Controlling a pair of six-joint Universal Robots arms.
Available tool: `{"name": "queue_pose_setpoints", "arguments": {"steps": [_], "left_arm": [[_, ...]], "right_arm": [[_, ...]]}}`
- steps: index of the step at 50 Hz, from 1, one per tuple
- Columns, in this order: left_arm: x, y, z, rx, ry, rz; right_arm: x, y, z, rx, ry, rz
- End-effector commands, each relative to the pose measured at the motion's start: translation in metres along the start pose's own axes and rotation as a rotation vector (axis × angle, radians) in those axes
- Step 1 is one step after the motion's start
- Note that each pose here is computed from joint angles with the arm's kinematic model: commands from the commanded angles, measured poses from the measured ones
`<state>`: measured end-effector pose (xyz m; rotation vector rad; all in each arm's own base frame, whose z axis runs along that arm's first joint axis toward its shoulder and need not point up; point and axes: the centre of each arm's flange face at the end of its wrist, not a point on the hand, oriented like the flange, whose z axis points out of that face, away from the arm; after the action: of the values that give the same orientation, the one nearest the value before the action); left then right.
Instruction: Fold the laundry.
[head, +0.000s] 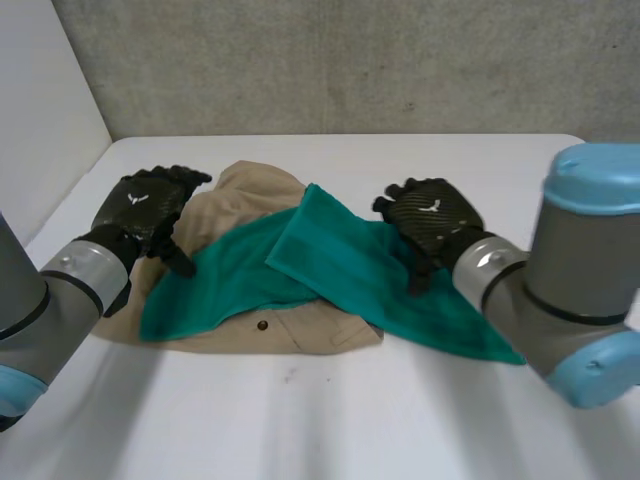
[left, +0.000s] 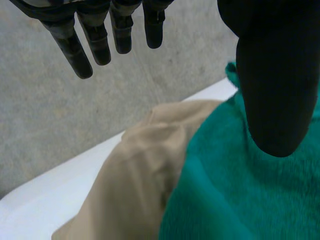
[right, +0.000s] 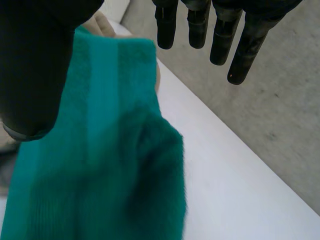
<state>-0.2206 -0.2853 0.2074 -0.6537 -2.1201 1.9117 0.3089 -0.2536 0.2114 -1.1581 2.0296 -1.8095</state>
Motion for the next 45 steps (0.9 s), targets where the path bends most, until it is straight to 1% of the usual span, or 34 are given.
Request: {"name": "queue_pose_setpoints", "arguments": {"steps": [1,6,8,10,12,18,22,27,29,32,33,35,36,37,39,40,42,43,45], "left_arm": [[-0.002,0.024,0.010,-0.069,0.003,0.054],[-0.005,0.040,0.018,-0.112,-0.022,0.135],[-0.010,0.044,0.023,-0.128,-0.056,0.172],[-0.015,0.045,0.026,-0.133,-0.085,0.185],[-0.023,0.043,0.028,-0.132,-0.120,0.190],[-0.033,0.036,0.029,-0.117,-0.147,0.188],[-0.036,0.025,0.023,-0.094,-0.160,0.191],[-0.041,0.016,0.017,-0.072,-0.180,0.188],[-0.042,0.014,0.014,-0.070,-0.187,0.183],[-0.044,0.014,0.012,-0.068,-0.190,0.169],[-0.043,0.013,0.012,-0.065,-0.186,0.166],[-0.042,0.012,0.012,-0.060,-0.177,0.162],[-0.042,0.012,0.012,-0.058,-0.175,0.162],[-0.042,0.010,0.012,-0.053,-0.174,0.163],[-0.043,0.007,0.012,-0.042,-0.178,0.165],[-0.044,0.003,0.011,-0.029,-0.181,0.168],[-0.044,-0.001,0.010,-0.018,-0.184,0.167],[-0.044,-0.004,0.010,-0.007,-0.185,0.162],[-0.044,-0.007,0.009,0.002,-0.184,0.151]], "right_arm": [[-0.021,0.000,0.035,0.077,-0.044,0.068],[-0.044,0.001,0.057,0.114,-0.112,0.046],[-0.059,0.002,0.067,0.138,-0.160,0.036],[-0.068,0.004,0.074,0.144,-0.183,0.033],[-0.080,0.006,0.083,0.157,-0.211,0.026],[-0.096,0.016,0.101,0.159,-0.227,0.015],[-0.113,0.023,0.111,0.165,-0.241,-0.027],[-0.115,0.034,0.126,0.158,-0.186,-0.107],[-0.113,0.031,0.128,0.166,-0.165,-0.125],[-0.103,0.009,0.127,0.214,-0.123,-0.139],[-0.093,-0.012,0.122,0.257,-0.100,-0.133],[-0.083,-0.037,0.114,0.303,-0.079,-0.134],[-0.078,-0.050,0.109,0.328,-0.067,-0.137],[-0.067,-0.072,0.099,0.370,-0.041,-0.139],[-0.057,-0.093,0.087,0.410,-0.019,-0.142],[-0.047,-0.112,0.073,0.434,0.003,-0.147],[-0.034,-0.122,0.063,0.440,0.025,-0.153],[-0.018,-0.126,0.055,0.428,0.049,-0.154],[0.001,-0.125,0.048,0.393,0.078,-0.156]]}}
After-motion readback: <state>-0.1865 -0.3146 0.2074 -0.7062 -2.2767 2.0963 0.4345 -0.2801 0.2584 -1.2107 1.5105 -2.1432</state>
